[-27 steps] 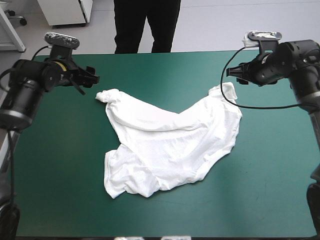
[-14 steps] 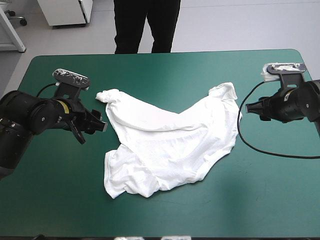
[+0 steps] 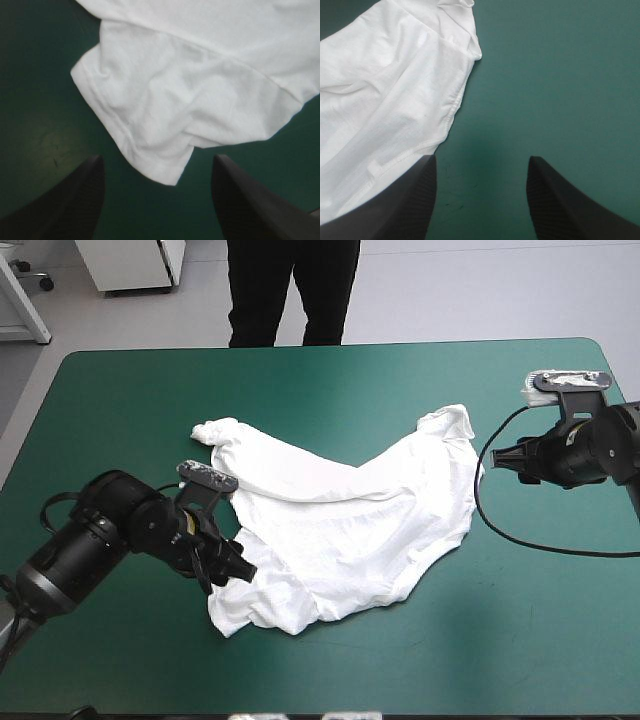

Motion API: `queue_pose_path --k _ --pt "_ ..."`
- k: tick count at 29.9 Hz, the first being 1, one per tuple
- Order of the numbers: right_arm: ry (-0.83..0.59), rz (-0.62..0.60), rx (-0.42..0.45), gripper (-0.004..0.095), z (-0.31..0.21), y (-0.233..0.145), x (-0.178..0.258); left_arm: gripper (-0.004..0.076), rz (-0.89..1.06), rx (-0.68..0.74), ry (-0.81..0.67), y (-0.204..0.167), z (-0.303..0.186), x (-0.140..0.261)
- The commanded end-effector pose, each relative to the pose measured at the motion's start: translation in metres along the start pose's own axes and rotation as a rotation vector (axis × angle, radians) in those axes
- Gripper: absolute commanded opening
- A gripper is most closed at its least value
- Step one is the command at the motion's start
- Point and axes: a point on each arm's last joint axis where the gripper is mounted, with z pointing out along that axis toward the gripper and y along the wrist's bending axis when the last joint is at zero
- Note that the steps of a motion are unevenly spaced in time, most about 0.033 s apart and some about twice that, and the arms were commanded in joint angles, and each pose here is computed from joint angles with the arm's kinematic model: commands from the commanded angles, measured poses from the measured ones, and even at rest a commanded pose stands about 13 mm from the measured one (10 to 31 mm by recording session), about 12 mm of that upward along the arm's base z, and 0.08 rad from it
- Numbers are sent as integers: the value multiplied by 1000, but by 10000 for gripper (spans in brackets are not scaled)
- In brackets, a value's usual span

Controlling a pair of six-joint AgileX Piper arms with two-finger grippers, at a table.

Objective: Fold the cloth

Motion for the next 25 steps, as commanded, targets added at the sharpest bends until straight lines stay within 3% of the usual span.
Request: queue_pose_path --k 1,16,25 --pt "-93 3 6 509 -16 -3 -4 447 -13 4 -21 -12 6 9" --pt "-94 10 2 509 -16 -3 -4 447 61 -22 154 -18 81 51" --pt "-91 17 -2 509 -16 -3 -4 447 90 -21 178 -24 122 37"
